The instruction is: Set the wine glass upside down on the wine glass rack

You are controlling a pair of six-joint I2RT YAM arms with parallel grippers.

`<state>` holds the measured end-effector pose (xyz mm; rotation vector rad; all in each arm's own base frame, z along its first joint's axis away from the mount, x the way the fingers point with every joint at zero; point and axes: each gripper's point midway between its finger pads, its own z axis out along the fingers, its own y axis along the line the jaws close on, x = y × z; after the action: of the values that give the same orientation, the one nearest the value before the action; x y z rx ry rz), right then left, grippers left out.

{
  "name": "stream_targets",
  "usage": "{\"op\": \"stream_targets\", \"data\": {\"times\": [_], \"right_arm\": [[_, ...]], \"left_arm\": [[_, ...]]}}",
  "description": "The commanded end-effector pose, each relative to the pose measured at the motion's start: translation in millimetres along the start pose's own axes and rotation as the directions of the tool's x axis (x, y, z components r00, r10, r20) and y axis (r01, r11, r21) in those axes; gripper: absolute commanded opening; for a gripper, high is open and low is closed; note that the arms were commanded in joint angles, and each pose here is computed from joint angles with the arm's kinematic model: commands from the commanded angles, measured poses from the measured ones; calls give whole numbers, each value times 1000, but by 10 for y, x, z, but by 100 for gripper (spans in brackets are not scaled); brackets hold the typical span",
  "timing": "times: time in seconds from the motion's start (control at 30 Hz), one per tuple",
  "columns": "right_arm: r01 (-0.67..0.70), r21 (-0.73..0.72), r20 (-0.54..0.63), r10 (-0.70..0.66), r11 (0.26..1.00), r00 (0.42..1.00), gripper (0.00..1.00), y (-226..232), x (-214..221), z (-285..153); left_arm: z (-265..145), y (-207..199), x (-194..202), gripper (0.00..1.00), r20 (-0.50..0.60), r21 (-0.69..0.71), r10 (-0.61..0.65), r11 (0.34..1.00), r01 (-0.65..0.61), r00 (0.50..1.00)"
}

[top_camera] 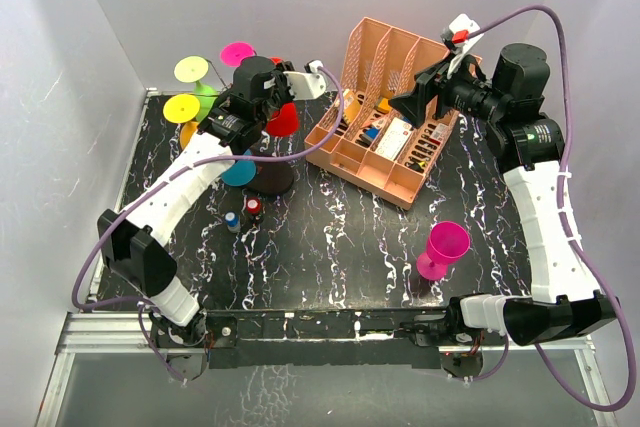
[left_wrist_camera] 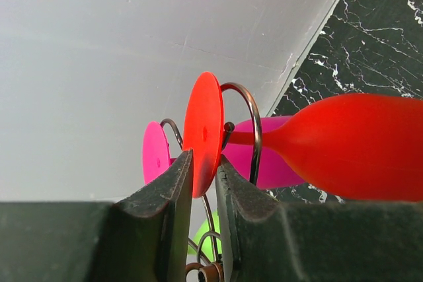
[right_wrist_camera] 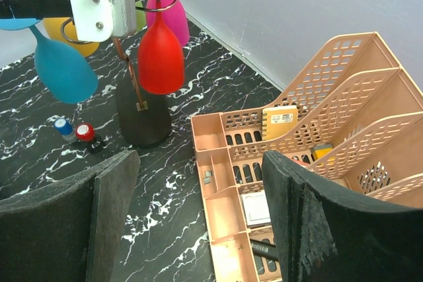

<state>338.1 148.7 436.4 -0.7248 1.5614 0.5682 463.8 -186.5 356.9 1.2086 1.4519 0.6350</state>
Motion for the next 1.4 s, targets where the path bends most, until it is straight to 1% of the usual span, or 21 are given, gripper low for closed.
{"op": "stream_targets", "data": {"times": [0.0, 0.2, 0.47, 0.73, 0.9, 1.37], "right_arm": [[48, 12, 68, -49, 999, 996, 82, 11, -217, -76], [48, 13, 69, -49, 999, 996, 82, 3, -219, -78], [47, 16, 69, -48, 999, 996, 82, -1, -215, -82], [45, 16, 67, -46, 999, 997, 82, -14, -205, -71], [42, 17, 64, -43, 999, 997, 82, -25, -192, -61], [40, 22, 65, -42, 999, 997, 83, -32, -174, -78]], "left_arm": [[-237, 144, 9, 20, 7, -29, -11, 999, 12, 1000], [-275, 148, 46, 23, -5, -30, 3, 1000, -4, 1000], [-316, 201, 52, 24, -9, -45, 5, 999, -6, 1000], [-398, 315, 13, 25, 2, -60, -23, 998, 23, 1000], [-434, 343, 14, 34, 3, -64, -30, 998, 30, 1000], [-484, 384, 9, 38, 16, -65, -70, 995, 71, 997]]}}
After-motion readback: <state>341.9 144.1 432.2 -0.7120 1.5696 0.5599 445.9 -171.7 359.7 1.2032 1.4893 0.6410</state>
